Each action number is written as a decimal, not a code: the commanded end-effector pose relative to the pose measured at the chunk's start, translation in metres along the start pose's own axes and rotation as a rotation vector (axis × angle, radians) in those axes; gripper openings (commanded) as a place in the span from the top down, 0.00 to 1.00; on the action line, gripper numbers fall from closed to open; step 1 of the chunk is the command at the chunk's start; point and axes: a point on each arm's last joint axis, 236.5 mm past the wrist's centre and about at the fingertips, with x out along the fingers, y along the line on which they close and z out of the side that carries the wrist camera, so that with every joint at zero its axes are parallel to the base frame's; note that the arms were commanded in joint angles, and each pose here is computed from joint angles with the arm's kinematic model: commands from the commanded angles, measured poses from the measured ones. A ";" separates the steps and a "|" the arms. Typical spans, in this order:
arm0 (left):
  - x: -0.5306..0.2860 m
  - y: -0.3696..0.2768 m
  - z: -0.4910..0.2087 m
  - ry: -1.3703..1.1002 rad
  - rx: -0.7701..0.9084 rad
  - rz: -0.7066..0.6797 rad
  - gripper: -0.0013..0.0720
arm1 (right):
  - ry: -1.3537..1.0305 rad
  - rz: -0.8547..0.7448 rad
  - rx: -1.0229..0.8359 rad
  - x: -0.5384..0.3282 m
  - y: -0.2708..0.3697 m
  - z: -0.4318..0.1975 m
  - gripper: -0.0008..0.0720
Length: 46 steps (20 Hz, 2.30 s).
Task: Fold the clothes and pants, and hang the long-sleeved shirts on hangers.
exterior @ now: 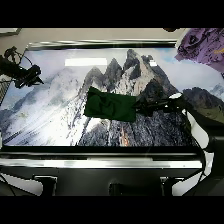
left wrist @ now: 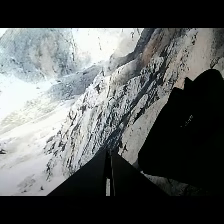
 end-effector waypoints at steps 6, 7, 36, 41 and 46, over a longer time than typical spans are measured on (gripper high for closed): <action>0.001 0.001 0.000 0.002 -0.001 0.001 0.96 | -0.044 0.034 -0.007 0.004 0.015 0.011 0.96; 0.001 0.001 0.000 0.002 -0.001 0.001 0.96 | -0.066 0.041 -0.024 -0.007 0.026 0.020 0.96; 0.001 0.004 -0.014 0.061 -0.005 0.016 0.96 | -1.065 -0.535 0.455 -0.509 -0.022 0.095 0.96; 0.000 0.006 -0.022 0.097 -0.005 0.024 0.96 | -0.929 -0.679 0.563 -0.497 -0.051 0.049 0.96; -0.003 0.006 -0.026 0.106 -0.003 0.027 0.96 | -0.818 -0.859 0.580 -0.505 -0.069 0.009 0.96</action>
